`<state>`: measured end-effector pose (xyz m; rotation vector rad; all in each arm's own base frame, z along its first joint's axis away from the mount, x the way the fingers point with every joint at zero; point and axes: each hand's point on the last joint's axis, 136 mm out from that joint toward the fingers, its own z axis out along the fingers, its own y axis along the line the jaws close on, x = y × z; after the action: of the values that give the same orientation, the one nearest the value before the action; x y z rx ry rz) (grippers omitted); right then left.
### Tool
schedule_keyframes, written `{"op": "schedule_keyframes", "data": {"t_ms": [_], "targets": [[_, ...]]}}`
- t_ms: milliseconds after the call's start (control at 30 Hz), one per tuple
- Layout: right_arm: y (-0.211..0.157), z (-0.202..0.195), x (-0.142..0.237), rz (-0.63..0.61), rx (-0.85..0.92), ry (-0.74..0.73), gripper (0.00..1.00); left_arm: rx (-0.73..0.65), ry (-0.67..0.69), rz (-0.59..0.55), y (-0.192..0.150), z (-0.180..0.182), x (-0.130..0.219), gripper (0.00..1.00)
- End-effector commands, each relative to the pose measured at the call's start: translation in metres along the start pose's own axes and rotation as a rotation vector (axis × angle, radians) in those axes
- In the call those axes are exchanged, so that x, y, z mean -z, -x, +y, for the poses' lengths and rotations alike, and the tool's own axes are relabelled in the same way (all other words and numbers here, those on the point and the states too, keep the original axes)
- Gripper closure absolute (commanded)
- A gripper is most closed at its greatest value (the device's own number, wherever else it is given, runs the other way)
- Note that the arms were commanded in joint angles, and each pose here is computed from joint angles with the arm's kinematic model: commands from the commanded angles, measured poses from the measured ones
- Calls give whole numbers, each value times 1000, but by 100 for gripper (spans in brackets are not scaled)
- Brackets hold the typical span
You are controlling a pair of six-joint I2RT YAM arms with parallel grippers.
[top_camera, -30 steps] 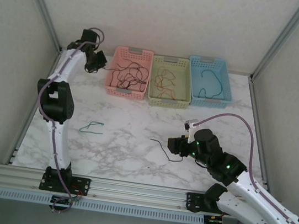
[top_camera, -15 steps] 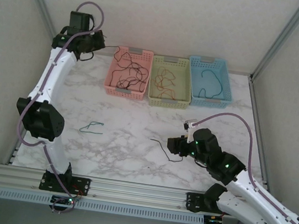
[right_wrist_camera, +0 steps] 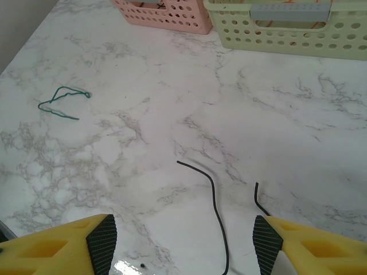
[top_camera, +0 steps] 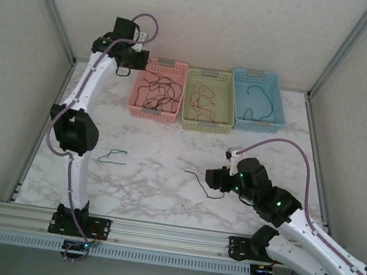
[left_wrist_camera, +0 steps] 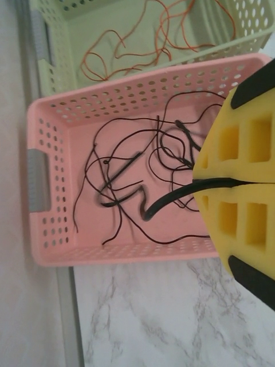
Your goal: Untangle the cables
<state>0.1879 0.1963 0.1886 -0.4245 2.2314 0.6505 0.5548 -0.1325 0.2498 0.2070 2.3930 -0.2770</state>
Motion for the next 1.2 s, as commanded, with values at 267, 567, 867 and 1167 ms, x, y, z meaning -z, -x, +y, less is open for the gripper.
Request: {"op": "schedule_keyframes", "data": {"t_ms": [267, 567, 867, 1167], "targets": [[-2, -3, 0, 1, -13, -9, 33, -32, -93, 155, -33, -10, -44, 83], [-3, -4, 0, 4, -14, -12, 33, -8, -75, 186, -42, -6, -54, 39], [-5, -6, 1, 1, -26, -13, 33, 32, -147, 138, -26, -23, -39, 38], [25, 16, -18, -7, 12, 29, 33, 208, 8, -71, -5, 2, 46, 36]]}}
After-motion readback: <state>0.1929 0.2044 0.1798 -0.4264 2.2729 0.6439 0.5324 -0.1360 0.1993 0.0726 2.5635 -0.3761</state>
